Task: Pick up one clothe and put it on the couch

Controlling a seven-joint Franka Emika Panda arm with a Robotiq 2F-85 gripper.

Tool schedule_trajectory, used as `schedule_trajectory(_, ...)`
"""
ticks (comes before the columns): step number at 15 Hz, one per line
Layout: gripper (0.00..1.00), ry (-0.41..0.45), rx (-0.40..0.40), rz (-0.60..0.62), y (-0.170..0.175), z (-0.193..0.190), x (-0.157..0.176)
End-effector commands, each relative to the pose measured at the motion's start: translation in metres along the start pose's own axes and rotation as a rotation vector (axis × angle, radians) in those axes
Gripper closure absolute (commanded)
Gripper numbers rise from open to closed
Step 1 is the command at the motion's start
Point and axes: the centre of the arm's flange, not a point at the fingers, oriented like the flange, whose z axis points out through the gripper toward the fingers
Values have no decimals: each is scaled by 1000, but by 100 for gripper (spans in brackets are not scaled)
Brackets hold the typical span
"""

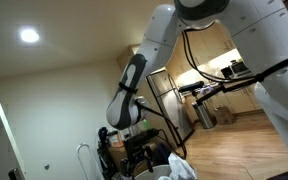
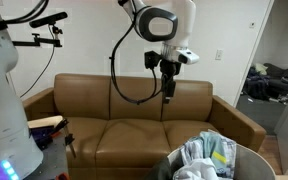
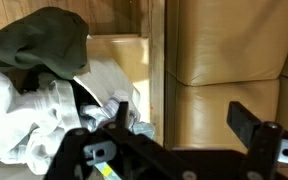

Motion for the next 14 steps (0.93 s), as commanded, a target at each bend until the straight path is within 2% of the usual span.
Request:
schedule_trajectory(1, 0, -2, 0, 2, -1, 2, 3)
schedule_trajectory(4, 0, -19, -26, -17, -4, 14, 19)
schedule_trajectory(6, 0, -45, -47, -4, 3, 37, 37)
schedule_trajectory(10, 0, -88, -105, 71, 45, 82, 68)
schedule_trajectory(14, 0, -121, -125, 131, 91, 108, 105)
